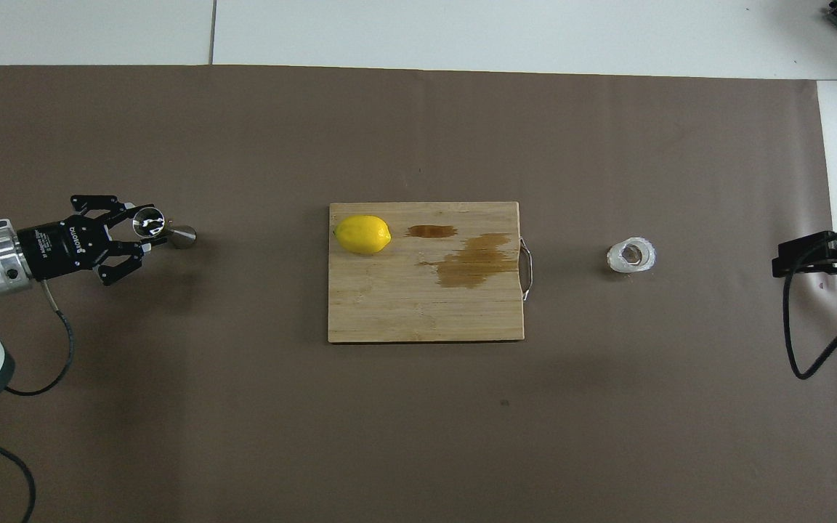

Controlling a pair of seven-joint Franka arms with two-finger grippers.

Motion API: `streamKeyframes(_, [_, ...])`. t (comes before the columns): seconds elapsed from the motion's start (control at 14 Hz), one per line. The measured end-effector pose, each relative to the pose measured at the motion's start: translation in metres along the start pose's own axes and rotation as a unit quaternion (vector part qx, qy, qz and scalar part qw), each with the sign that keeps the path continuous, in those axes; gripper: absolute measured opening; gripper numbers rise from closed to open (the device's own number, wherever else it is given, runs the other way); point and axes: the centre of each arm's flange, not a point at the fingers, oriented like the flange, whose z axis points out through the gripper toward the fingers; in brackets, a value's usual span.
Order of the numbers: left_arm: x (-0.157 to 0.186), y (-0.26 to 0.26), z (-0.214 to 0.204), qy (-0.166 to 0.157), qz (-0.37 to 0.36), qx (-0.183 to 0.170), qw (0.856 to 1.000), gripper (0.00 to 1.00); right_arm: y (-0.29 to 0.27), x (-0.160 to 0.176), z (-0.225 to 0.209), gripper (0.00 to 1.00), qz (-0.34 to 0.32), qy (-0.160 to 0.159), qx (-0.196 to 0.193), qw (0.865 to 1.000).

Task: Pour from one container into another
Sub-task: 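Close the left gripper on the dark cup and lift it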

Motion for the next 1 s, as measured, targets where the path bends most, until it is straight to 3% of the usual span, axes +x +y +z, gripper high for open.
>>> streamKeyframes(0.29, [-0.027,0.008,0.002,-0.019,-0.011,0.01,1.0,0.51,0.0,0.0,0.0,1.0,0.0,0.0,0.0,1.0])
streamKeyframes(1.0, [-0.169,-0.026,0.083,-0.011,-0.057,0.059,0.997,0.51,0.0,0.0,0.0,1.0,0.0,0.0,0.0,1.0])
